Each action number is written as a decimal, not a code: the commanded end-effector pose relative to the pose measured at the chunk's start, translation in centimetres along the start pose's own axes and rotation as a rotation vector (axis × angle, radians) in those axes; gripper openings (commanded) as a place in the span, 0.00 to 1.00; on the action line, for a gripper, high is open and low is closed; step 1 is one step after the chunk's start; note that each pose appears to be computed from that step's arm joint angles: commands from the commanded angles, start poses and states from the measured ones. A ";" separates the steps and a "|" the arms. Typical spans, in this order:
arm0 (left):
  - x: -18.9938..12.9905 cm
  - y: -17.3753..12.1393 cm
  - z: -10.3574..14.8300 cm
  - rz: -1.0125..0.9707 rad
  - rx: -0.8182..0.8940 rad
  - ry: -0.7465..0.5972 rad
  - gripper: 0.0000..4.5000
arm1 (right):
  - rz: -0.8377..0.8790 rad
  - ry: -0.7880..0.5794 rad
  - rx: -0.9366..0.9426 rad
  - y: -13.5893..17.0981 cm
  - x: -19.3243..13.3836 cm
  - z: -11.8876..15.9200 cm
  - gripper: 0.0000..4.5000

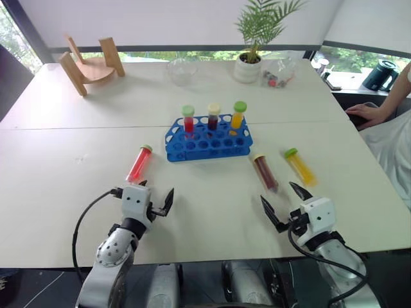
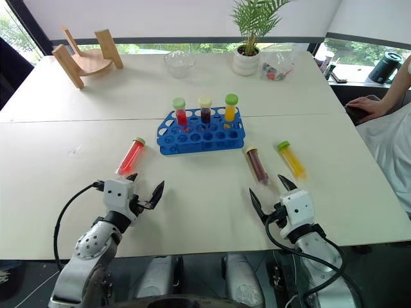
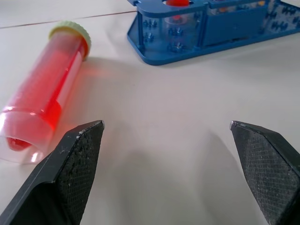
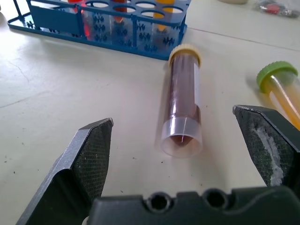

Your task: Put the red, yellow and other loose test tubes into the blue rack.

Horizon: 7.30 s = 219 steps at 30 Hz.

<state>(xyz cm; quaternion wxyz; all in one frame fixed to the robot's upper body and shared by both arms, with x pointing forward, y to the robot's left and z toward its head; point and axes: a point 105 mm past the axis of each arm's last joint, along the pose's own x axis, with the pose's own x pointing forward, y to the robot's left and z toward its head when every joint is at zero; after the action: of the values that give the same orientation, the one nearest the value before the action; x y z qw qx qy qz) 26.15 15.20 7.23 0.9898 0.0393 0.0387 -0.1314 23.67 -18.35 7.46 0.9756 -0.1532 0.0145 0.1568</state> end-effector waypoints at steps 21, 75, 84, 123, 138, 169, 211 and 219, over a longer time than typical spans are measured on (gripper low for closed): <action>0.0 -0.6 1.2 -0.022 -0.005 -0.051 0.98 | -0.033 -0.049 -0.024 -1.1 0.2 2.1 1.00; -1.5 2.0 15.2 -0.816 0.338 -0.005 1.00 | 0.335 0.956 0.064 -13.2 11.0 3.2 0.24; -1.6 1.9 15.5 -0.796 0.300 -0.015 1.00 | 0.409 0.293 0.170 -10.3 13.7 15.7 0.18; -0.6 2.0 15.6 -0.764 0.262 -0.018 1.00 | 0.407 -0.468 0.167 0.7 16.7 13.2 0.18; -0.6 1.7 15.0 -0.782 0.258 -0.006 1.00 | 0.388 -0.298 0.040 -0.8 15.7 10.5 0.99; 0.3 0.0 13.4 -0.778 0.221 -0.041 1.00 | 0.493 0.842 0.006 -1.9 12.5 5.2 0.56; -0.8 2.4 14.6 -0.725 0.252 0.052 1.00 | 0.366 -0.611 0.238 7.5 17.0 16.2 0.19; -0.9 2.2 14.5 -0.721 0.249 0.052 1.00 | 0.350 -0.587 0.240 7.3 17.5 15.2 0.19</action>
<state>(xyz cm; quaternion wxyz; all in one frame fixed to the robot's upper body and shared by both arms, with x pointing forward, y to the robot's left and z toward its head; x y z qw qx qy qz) 27.07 16.35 20.87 0.8652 0.1340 0.0790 -0.4768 37.77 -1.89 16.92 0.9130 0.0187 -0.1934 0.3588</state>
